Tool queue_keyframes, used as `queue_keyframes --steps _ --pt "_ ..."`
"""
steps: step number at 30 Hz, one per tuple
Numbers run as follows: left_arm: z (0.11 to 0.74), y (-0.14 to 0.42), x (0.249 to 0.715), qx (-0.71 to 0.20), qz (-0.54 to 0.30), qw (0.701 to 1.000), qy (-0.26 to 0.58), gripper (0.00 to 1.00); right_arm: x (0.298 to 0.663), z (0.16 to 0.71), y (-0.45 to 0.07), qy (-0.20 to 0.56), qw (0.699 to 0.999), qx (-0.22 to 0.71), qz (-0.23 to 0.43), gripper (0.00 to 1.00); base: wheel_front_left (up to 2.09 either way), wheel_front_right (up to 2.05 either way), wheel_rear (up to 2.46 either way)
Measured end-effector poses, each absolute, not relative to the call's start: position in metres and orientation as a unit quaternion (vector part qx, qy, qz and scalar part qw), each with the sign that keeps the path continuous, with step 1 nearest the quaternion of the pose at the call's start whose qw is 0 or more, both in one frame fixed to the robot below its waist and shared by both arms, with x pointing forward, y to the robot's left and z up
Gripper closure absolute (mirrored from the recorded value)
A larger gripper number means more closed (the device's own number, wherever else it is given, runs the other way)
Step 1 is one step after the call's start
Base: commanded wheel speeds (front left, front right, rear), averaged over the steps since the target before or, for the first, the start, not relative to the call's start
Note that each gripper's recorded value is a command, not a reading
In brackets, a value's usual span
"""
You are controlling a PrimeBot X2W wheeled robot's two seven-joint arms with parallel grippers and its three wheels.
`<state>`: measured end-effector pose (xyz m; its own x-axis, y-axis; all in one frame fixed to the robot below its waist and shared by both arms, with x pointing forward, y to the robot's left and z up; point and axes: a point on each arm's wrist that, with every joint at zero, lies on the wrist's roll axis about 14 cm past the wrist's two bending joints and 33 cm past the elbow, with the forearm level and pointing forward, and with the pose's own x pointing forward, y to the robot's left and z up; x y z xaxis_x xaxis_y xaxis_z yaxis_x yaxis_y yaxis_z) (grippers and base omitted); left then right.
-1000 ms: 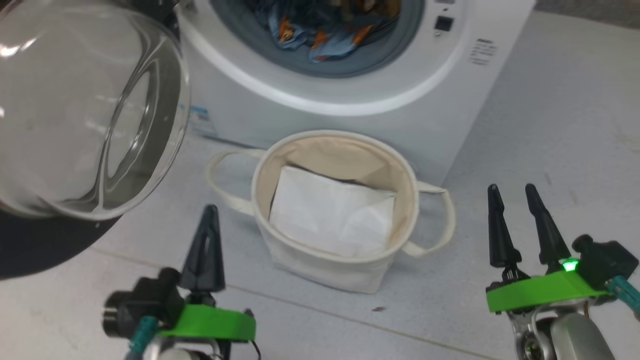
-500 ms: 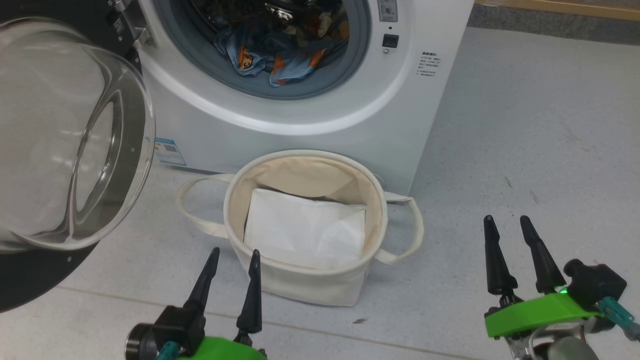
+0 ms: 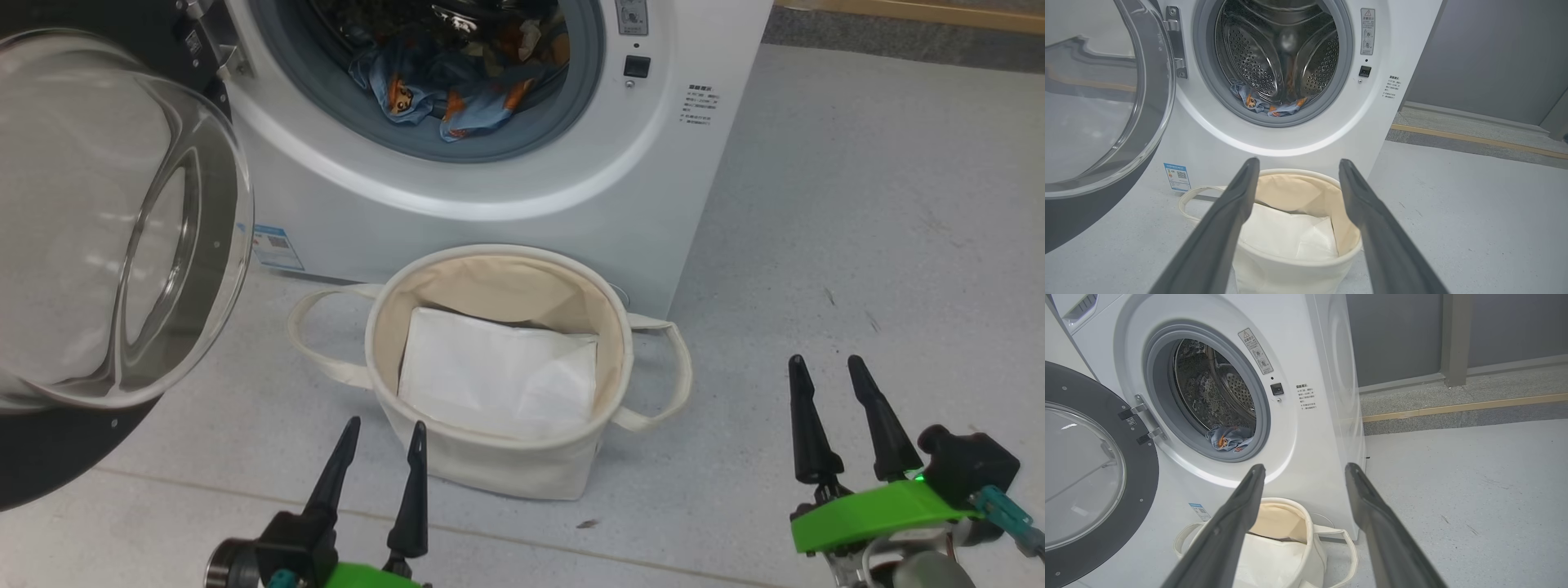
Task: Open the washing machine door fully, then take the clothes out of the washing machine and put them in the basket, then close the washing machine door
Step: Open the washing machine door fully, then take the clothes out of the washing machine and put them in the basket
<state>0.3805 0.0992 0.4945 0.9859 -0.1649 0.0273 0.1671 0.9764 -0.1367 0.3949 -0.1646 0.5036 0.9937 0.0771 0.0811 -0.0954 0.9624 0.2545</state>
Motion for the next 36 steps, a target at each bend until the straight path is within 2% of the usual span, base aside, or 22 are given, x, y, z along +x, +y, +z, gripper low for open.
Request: queue_keyframes --steps 23,36 --pt "0.482 0.091 0.381 -0.052 -0.097 0.994 0.007 0.00 0.398 0.496 -0.162 -0.025 0.990 0.131 0.046 0.00 0.04 -0.03 -0.01" --pt "0.480 0.088 0.386 -0.048 -0.101 0.994 0.009 0.00 0.403 0.491 -0.161 -0.017 0.990 0.132 0.046 0.00 1.37 -1.34 -0.02"
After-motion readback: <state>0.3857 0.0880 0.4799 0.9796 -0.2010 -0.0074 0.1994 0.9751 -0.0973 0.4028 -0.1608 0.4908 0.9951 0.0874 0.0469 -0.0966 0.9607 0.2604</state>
